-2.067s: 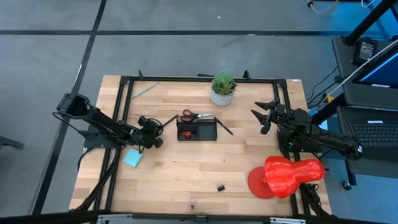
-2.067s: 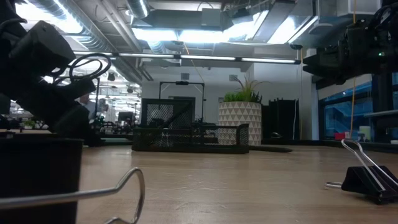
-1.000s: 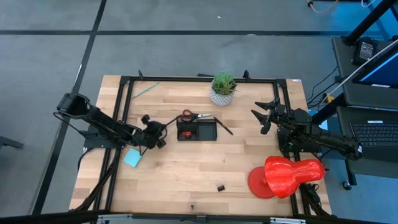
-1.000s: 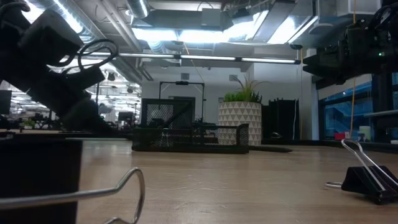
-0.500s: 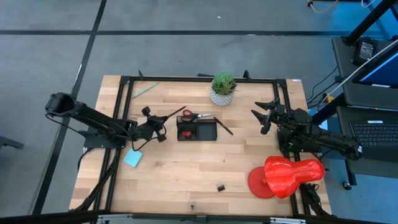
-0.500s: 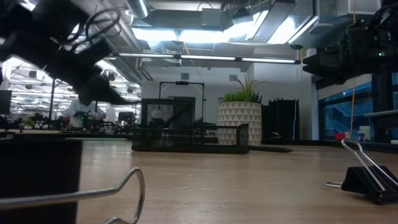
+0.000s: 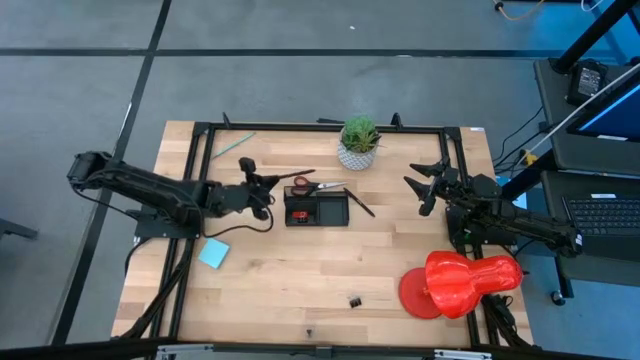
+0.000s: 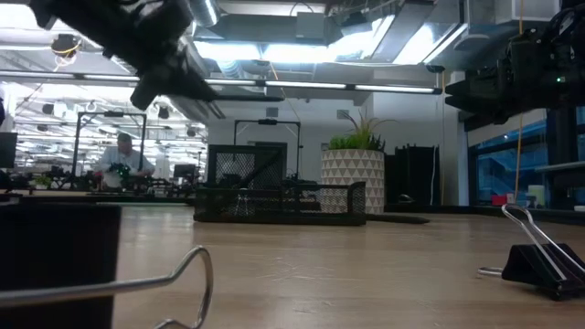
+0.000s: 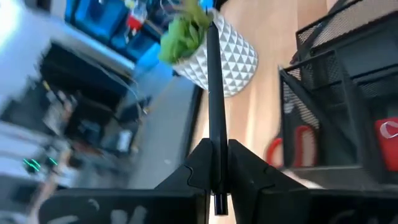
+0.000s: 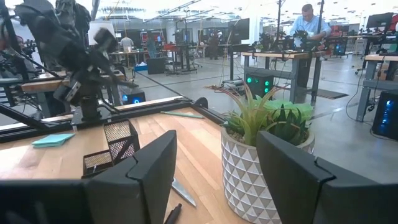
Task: Pick and place office supplies into organizer
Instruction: Put the left pen into the top left section of the desk organizer
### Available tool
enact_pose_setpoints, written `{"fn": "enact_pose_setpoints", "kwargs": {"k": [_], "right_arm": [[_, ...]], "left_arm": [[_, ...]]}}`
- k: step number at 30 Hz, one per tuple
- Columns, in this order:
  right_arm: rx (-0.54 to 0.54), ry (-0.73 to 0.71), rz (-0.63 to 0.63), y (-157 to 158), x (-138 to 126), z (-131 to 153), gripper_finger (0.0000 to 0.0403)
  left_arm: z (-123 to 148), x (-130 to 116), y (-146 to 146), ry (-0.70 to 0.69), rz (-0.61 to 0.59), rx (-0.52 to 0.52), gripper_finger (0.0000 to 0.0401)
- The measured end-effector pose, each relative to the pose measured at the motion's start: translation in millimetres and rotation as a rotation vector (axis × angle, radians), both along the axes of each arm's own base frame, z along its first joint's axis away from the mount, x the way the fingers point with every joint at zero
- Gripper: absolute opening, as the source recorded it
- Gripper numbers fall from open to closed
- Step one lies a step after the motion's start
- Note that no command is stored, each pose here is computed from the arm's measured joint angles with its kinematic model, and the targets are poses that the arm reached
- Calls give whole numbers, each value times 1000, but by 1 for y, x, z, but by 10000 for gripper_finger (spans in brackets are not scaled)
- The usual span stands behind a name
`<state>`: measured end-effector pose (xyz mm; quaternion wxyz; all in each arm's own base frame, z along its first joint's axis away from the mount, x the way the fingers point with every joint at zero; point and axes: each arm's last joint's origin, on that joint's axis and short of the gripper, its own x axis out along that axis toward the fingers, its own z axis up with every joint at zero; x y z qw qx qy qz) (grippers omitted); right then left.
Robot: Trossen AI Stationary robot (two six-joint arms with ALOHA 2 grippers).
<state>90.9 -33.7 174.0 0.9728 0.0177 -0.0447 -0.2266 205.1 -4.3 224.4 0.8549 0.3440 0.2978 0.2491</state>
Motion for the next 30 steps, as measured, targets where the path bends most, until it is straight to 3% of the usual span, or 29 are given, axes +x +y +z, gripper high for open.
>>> {"fn": "enact_pose_setpoints", "kwargs": {"k": [11, 30], "right_arm": [[0, 0, 0, 0, 0, 0, 224], [42, -22, -69, -2, -1, 0, 224]], "left_arm": [[9, 3, -1, 365, -213, 434, 27], [9, 4, -2, 687, -441, 820, 29]]}}
